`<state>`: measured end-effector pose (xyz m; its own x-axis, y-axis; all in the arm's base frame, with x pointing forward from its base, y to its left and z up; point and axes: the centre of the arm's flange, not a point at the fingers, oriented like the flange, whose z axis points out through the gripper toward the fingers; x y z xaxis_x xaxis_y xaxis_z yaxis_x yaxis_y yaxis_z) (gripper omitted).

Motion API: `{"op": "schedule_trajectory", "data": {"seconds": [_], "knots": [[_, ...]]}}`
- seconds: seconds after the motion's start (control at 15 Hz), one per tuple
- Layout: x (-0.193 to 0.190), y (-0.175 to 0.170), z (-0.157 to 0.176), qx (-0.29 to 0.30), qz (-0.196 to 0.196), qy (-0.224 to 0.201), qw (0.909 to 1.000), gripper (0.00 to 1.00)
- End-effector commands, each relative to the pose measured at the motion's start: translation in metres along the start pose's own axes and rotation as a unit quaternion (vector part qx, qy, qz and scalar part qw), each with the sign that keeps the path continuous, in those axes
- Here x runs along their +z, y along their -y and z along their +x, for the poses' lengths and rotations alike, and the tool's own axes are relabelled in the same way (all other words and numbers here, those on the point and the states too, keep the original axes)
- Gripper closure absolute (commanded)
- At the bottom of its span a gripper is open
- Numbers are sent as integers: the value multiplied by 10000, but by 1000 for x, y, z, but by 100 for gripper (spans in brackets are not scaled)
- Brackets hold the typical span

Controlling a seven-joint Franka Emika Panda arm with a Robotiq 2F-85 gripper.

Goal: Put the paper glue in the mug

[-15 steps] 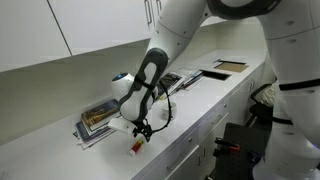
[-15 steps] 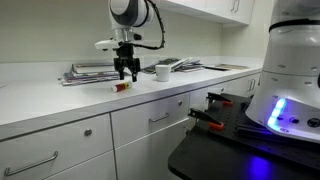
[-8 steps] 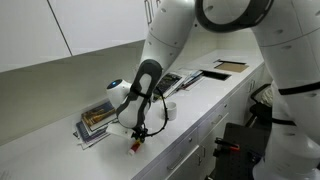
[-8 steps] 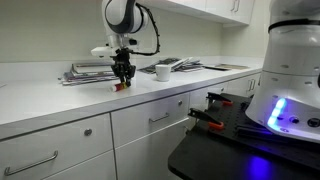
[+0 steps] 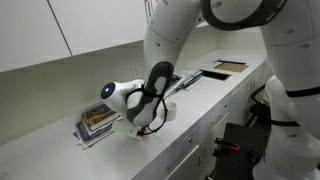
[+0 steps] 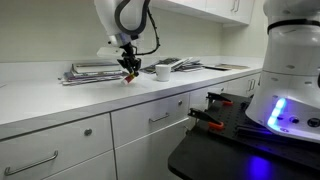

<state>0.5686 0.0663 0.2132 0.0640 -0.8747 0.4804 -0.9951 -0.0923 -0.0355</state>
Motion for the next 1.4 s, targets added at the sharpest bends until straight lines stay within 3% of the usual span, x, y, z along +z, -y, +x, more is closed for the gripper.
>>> {"op": "schedule_trajectory", "data": {"seconds": [0.0, 0.2, 0.4, 0.6, 0.87, 0.93, 1.07, 1.33], "knots": [[-8, -20, 14, 86, -225, -1030, 9944, 92], [-1, -29, 28, 91, -603, -2004, 9778, 92], [3, -38, 34, 61, -950, -2919, 9517, 92], [0, -46, 38, -34, -1248, -3760, 9182, 92], [-3, -54, 48, -132, -1550, -4776, 8647, 92], [-1, -53, 52, -91, -1557, -4923, 8563, 92], [8, -50, 58, -6, -1551, -5145, 8433, 92], [39, -41, 66, 305, -1410, -5381, 8305, 92]]}}
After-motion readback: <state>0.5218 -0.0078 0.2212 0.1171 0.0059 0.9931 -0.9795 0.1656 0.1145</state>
